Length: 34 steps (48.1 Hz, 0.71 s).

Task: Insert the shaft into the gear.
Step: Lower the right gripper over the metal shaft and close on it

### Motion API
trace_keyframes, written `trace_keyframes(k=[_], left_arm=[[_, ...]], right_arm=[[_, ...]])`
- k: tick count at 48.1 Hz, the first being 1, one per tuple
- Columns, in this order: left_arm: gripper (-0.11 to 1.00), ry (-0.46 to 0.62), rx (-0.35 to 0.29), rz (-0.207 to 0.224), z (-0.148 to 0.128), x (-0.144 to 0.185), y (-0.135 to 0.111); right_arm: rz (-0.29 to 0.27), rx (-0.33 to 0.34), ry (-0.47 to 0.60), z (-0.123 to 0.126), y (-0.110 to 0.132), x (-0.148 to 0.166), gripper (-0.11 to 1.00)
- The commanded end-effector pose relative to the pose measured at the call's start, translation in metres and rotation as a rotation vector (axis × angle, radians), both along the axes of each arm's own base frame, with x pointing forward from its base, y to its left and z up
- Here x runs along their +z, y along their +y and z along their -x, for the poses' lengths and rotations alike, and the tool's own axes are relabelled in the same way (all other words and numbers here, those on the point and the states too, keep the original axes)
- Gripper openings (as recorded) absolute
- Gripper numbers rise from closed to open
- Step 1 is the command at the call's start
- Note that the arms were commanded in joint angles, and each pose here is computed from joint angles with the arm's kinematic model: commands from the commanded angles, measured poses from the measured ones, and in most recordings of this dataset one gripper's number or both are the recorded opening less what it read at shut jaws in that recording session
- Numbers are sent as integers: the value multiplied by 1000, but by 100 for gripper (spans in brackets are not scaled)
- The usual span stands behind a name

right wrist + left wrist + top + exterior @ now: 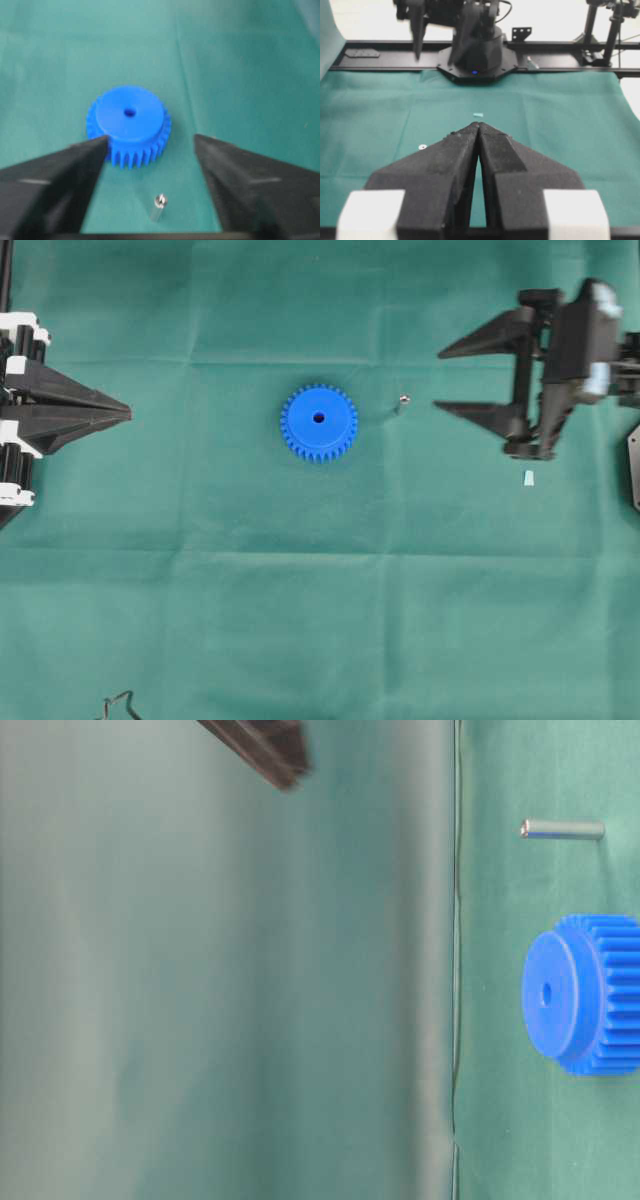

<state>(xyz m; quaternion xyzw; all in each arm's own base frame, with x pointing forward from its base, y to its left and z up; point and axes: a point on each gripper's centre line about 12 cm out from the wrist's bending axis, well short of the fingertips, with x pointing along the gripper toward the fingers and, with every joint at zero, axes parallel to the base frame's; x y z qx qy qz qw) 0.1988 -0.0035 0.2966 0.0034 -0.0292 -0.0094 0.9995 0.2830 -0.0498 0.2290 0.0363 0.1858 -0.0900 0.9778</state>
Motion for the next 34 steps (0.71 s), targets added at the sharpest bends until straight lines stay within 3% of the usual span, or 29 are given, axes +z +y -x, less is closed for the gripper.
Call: trace_keyframes(k=[1, 14, 34], left_arm=[[0, -25, -4, -1, -2, 10, -1], [0, -17, -2, -1, -2, 9, 0], [0, -11, -2, -1, -2, 8, 0]], right_arm=[[-16, -17, 44, -16, -7, -14, 92], [-64, -50, 168, -39, -15, -70, 87], [-88, -87, 219, -39, -23, -101, 86]])
